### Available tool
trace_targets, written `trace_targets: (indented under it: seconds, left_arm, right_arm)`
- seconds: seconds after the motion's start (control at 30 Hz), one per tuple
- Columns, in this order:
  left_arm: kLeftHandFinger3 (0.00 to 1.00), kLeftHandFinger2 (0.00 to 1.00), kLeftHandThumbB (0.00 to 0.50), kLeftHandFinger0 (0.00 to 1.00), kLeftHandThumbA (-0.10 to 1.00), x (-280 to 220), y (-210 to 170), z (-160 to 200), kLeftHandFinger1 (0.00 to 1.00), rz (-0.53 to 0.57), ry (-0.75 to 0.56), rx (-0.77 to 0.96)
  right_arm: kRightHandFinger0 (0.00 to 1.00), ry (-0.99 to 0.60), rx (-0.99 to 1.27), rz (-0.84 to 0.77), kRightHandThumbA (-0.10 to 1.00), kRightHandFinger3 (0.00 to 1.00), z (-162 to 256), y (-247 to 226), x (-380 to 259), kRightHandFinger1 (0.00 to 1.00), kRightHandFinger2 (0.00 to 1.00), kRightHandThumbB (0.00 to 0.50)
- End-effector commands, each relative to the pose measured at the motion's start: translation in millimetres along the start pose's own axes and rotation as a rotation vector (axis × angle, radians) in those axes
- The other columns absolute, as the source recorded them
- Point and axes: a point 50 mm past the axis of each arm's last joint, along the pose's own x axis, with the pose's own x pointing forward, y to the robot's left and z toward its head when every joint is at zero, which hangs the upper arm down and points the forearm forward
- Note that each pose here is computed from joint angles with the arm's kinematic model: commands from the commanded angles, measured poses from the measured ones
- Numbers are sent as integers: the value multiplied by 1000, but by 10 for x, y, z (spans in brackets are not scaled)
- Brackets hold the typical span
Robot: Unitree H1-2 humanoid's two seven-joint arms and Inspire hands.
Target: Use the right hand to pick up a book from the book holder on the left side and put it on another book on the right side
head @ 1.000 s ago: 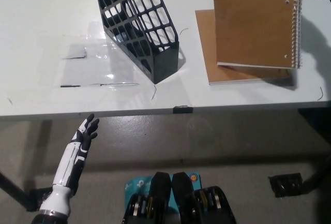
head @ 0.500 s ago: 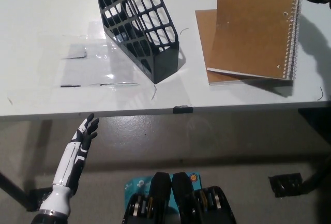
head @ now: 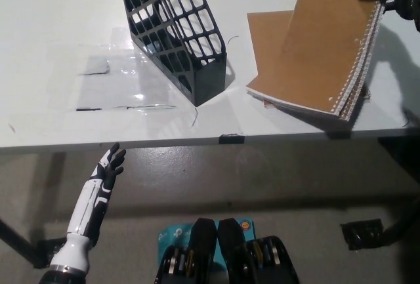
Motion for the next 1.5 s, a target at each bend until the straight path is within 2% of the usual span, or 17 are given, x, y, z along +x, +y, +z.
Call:
trace_targets:
  seconds: [0.0, 0.1, 0.13, 0.2, 0.27, 0.33, 0.37, 0.4, 0.43, 0.47, 0.5, 0.57, 0.8, 1.17, 1.27, 1.37, 1.47]
  left_arm:
    - [1000, 1000, 170, 1000, 1000, 85, 81, 146, 1000, 8, -74, 23]
    - [1000, 1000, 171, 1000, 1000, 94, 82, 156, 1000, 6, -77, 22]
    - [1000, 1000, 173, 1000, 1000, 96, 81, 161, 1000, 4, -76, 22]
    - [1000, 1000, 177, 1000, 1000, 109, 87, 171, 1000, -3, -78, 24]
    - [1000, 1000, 188, 1000, 1000, 119, 97, 173, 1000, -9, -80, 24]
    - [1000, 1000, 197, 1000, 1000, 126, 97, 169, 1000, -12, -86, 22]
    - [1000, 1000, 209, 1000, 1000, 131, 94, 170, 1000, -12, -84, 21]
    - [1000, 1000, 220, 1000, 1000, 133, 93, 168, 1000, -11, -80, 18]
    - [1000, 1000, 221, 1000, 1000, 134, 89, 169, 1000, -10, -78, 13]
    - [1000, 1000, 223, 1000, 1000, 130, 90, 167, 1000, -12, -77, 19]
    - [1000, 1000, 224, 1000, 1000, 128, 89, 167, 1000, -14, -75, 26]
    - [1000, 1000, 229, 1000, 1000, 141, 89, 162, 1000, -15, -75, 29]
    - [1000, 1000, 241, 1000, 1000, 123, 80, 157, 1000, -19, -67, 20]
    - [1000, 1000, 222, 1000, 1000, 132, 58, 158, 1000, -22, -80, 24]
    - [1000, 1000, 214, 1000, 1000, 191, 73, 191, 1000, -18, -93, 29]
    - [1000, 1000, 205, 1000, 1000, 378, 115, 293, 1000, -5, -129, 43]
    - [1000, 1000, 182, 1000, 1000, 598, 155, 425, 1000, 3, -171, 34]
  right_arm:
    - [86, -190, -162, -24, -100, 410, 560, -39, -125, 552, 983, 160]
    - [50, -204, -179, -15, -100, 311, 570, -3, -124, 536, 982, 164]
    - [72, -207, -192, -19, -100, 344, 570, 7, -122, 565, 983, 170]
    - [82, -210, -187, -17, -100, 720, 570, 24, -120, 572, 982, 178]
    - [61, -229, -192, -26, -100, 944, 564, 43, -115, 557, 950, 181]
    - [141, -265, -190, -61, -100, 916, 572, 51, -115, 616, 1000, 199]
    - [312, -293, -176, -78, -100, 1000, 575, 52, -115, 761, 1000, 229]
    - [762, -316, -160, -74, 119, 1000, 586, 59, -119, 1000, 1000, 292]
    - [778, -321, -149, -62, 154, 1000, 599, 64, -122, 1000, 1000, 290]
    - [968, -323, -149, -28, 292, 1000, 599, 60, -124, 1000, 1000, 312]
    - [1000, -350, -129, 2, 300, 1000, 589, 50, -126, 1000, 1000, 329]
    - [1000, -385, -128, -17, 356, 1000, 589, 31, -129, 1000, 1000, 369]
    - [1000, -438, -132, -40, 487, 1000, 563, -2, -131, 1000, 1000, 379]
    - [1000, -453, -82, -2, 539, 1000, 564, -37, -139, 1000, 1000, 392]
    - [1000, -565, 27, 68, 692, 1000, 729, -63, -216, 1000, 1000, 459]
    - [1000, -793, 60, 132, 803, 1000, 1101, -182, -481, 1000, 1000, 388]
    - [1000, -1028, 102, 182, 811, 1000, 1392, -296, -1085, 1000, 1000, 391]
